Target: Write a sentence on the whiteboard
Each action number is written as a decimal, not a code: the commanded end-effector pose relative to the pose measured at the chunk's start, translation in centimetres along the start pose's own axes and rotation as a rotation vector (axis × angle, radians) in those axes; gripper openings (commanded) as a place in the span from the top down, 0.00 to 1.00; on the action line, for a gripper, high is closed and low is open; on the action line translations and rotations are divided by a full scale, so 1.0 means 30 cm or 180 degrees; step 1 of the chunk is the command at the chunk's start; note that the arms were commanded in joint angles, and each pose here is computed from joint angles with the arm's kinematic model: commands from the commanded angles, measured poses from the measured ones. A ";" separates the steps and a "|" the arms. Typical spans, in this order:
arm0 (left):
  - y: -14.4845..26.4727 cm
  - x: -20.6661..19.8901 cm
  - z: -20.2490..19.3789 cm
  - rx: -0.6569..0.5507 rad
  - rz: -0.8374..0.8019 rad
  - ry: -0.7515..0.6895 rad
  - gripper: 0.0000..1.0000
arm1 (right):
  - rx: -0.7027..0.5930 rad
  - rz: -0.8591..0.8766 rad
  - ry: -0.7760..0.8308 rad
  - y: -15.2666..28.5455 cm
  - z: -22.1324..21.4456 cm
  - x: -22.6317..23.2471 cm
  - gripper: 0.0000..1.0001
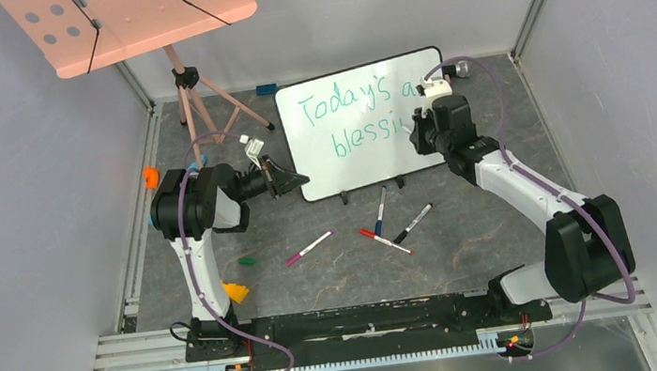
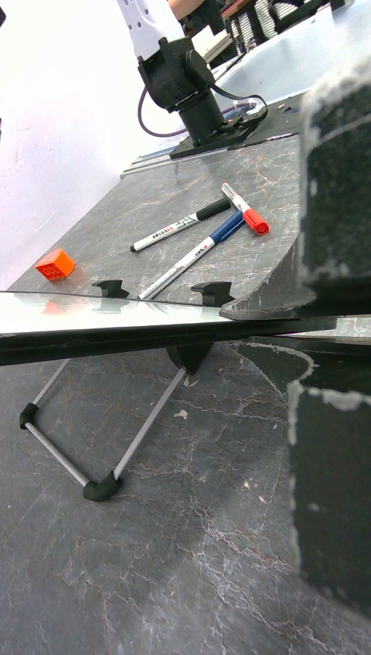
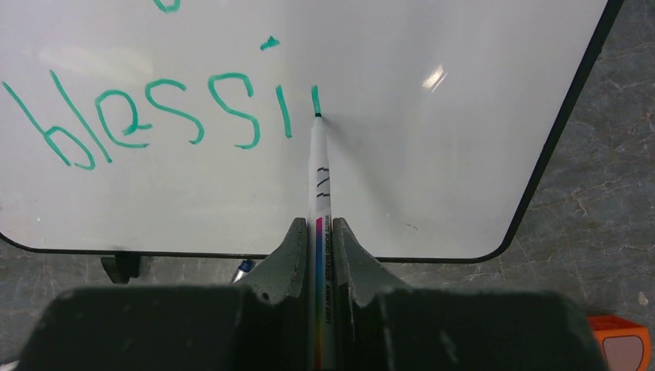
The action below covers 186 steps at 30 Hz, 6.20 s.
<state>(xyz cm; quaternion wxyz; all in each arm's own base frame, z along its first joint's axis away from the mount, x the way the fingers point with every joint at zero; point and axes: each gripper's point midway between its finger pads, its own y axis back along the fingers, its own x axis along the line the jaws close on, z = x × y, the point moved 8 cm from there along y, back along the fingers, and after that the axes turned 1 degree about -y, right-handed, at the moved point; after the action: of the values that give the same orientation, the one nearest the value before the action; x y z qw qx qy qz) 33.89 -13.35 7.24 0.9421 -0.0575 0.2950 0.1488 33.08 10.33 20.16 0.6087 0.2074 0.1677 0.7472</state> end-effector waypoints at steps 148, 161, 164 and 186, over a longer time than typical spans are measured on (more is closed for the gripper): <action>-0.009 0.008 0.022 -0.0063 -0.0096 -0.0394 0.98 | -0.0168 -0.0261 -0.0153 -0.004 0.105 -0.093 1.00; -0.010 0.008 0.024 -0.0065 -0.0099 -0.0402 0.98 | -0.0007 -0.0305 -0.0141 0.015 0.033 -0.105 1.00; -0.009 0.008 0.023 -0.0064 -0.0097 -0.0398 0.98 | 0.0073 -0.0279 -0.0138 0.020 -0.008 -0.106 1.00; -0.010 0.009 0.023 -0.0067 -0.0094 -0.0397 0.98 | 0.0037 0.0445 -0.0285 0.024 -0.053 -0.030 1.00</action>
<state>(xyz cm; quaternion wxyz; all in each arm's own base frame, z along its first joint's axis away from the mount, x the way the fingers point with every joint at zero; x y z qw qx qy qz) 33.89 -13.35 7.24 0.9422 -0.0572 0.2951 0.1481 30.81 8.41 17.29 0.5786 0.2690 0.1757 0.7497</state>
